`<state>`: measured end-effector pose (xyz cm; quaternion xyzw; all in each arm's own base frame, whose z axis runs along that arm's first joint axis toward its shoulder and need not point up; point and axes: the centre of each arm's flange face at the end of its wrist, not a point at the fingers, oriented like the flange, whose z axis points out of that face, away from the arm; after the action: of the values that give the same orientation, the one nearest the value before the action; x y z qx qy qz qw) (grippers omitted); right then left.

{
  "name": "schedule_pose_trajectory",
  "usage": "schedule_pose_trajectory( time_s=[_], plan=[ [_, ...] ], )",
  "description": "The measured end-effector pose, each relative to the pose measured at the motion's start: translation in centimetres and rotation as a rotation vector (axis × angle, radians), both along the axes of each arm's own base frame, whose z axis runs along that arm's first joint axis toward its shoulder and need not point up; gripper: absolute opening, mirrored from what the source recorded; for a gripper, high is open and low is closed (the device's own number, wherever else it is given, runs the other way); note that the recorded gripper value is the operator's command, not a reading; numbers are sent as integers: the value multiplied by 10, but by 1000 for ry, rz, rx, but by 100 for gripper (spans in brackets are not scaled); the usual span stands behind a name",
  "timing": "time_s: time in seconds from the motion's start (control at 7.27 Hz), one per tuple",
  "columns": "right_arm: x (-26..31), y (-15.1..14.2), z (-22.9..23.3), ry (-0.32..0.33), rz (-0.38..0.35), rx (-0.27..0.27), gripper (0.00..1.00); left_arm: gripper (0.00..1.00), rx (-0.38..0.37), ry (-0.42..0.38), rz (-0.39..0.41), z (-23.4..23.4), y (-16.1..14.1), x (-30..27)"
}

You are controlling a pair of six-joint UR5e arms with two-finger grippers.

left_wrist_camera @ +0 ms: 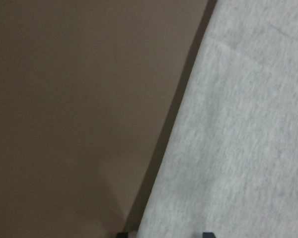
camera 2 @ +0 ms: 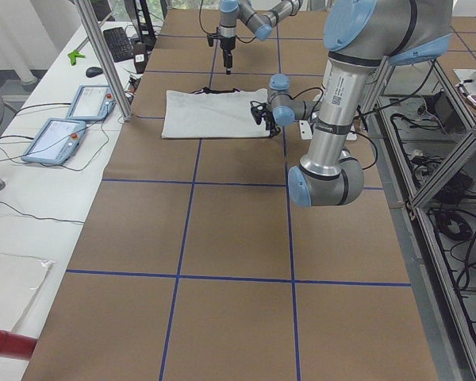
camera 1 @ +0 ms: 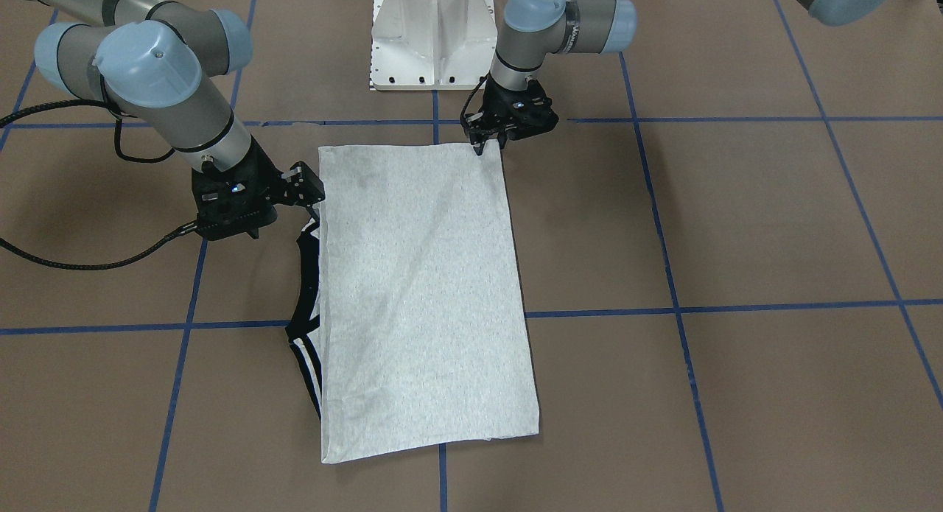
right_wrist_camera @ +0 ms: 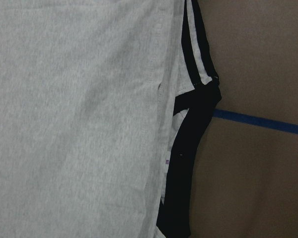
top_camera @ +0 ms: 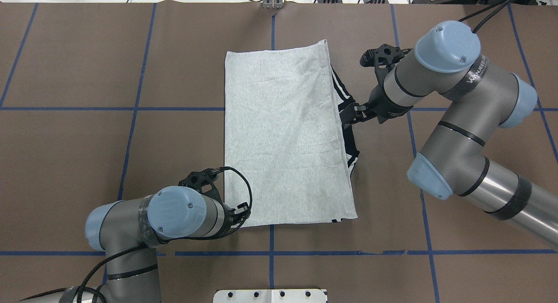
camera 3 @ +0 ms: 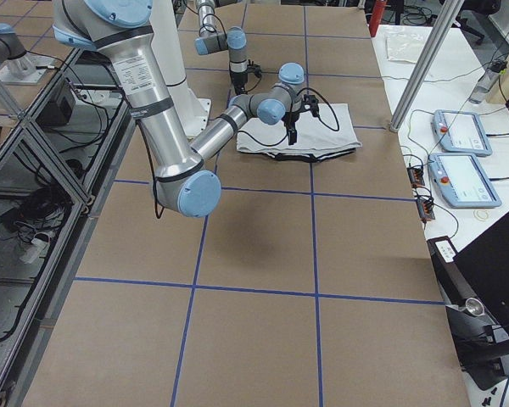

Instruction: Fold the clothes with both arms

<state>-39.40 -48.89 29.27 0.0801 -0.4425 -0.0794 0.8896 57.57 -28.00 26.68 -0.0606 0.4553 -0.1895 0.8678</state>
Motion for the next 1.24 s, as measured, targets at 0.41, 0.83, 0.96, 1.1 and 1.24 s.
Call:
schedule_pose_trajectory(
  time_s=[0.41,0.83,0.96,1.1,1.24],
  plan=[
    [1,0,-1,-3,1,1,100,0,3,5,-1,-4,-1,0],
    [3,2,-2,-7,19,-21,100,0,10,28,-8,-15,-6,-10],
    [1,7,-4,-16,45,-64,100,0,13,42,-11,-20,-9,-16],
    [-5,18,-9,-30,81,-131,100,0,14,50,-12,-24,-9,-19],
    [-14,35,-14,-45,133,-225,100,0,15,55,-13,-26,-10,-21]
  ],
)
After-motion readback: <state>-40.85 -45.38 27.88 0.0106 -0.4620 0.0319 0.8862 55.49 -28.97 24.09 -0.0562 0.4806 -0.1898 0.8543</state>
